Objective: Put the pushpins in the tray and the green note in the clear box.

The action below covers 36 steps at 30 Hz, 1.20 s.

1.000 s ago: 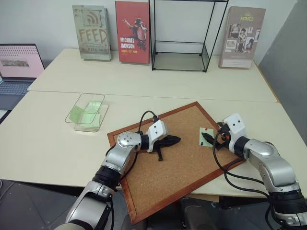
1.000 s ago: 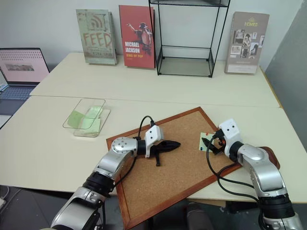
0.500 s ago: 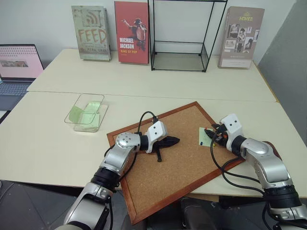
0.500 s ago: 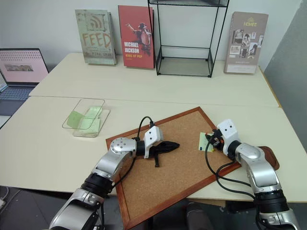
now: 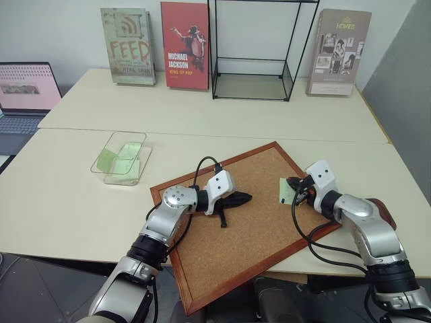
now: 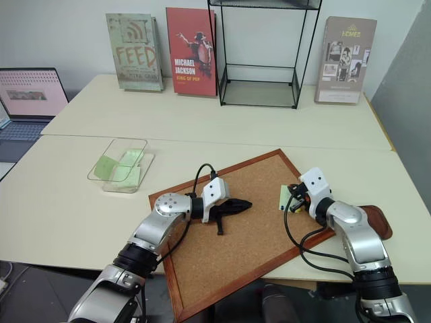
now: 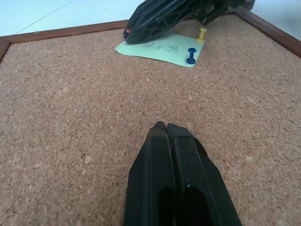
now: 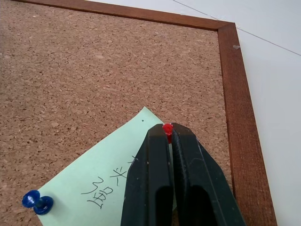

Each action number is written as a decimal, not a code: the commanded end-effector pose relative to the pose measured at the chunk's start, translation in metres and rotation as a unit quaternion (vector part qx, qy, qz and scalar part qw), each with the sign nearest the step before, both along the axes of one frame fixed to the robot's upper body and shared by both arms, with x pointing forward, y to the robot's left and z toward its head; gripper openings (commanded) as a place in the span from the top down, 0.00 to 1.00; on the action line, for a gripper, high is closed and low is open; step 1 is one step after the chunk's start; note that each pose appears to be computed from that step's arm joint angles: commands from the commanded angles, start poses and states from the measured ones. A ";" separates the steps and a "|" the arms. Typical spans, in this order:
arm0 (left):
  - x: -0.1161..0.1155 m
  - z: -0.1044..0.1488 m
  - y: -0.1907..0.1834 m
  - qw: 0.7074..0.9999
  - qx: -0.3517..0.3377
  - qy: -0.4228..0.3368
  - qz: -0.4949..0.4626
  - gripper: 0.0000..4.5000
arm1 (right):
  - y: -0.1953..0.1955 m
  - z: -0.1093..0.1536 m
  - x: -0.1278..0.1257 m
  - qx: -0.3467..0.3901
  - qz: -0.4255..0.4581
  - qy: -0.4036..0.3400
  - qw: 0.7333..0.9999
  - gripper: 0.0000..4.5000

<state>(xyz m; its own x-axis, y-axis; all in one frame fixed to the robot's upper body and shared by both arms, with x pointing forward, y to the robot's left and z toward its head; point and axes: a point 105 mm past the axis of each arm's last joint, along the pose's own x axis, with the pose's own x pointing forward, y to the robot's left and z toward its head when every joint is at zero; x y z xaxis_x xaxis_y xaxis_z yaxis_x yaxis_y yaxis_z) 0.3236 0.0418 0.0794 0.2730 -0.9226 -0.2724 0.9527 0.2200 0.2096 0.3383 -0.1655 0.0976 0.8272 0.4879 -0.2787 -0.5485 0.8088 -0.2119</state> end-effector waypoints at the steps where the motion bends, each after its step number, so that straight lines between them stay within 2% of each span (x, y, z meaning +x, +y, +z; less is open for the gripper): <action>1: -0.003 -0.010 0.000 1.000 0.022 0.007 -0.002 1.00 | 0.002 0.046 -0.003 0.011 0.008 -0.078 0.997 0.99; 11: -0.006 -0.014 -0.003 1.000 0.024 0.013 -0.005 1.00 | -0.001 0.062 -0.015 0.030 -0.006 -0.087 0.996 0.99; 14: -0.007 -0.015 -0.003 1.000 0.024 0.013 -0.005 1.00 | -0.016 0.071 -0.020 0.027 -0.035 -0.098 0.994 0.99; 17: -0.007 -0.015 -0.003 1.000 0.022 0.014 -0.001 1.00 | -0.048 0.074 -0.038 -0.001 -0.081 -0.099 0.992 0.99; 21: -0.008 -0.016 -0.002 1.000 0.021 0.015 0.000 1.00 | -0.093 0.059 -0.066 -0.073 -0.148 -0.065 0.984 0.99; 26: -0.009 -0.017 -0.003 1.000 0.021 0.014 -0.001 1.00 | -0.119 0.038 -0.088 -0.138 -0.165 -0.009 0.976 0.99; 35: -0.011 -0.017 -0.004 1.000 0.020 0.012 -0.003 1.00 | -0.147 0.013 -0.085 -0.182 -0.188 0.038 0.964 0.99; 36: -0.011 -0.017 -0.004 1.000 0.020 0.012 -0.002 1.00 | -0.151 0.012 -0.083 -0.185 -0.194 0.039 0.963 0.94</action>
<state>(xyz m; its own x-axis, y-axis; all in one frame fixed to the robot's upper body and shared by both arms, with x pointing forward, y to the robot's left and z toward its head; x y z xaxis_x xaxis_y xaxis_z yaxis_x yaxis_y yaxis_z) 0.3182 0.0397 0.0734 0.2763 -0.9175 -0.2862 0.9514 0.2189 0.2167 0.2495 -0.3113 0.1007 0.8837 0.0156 -0.4678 -0.2552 0.8538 -0.4536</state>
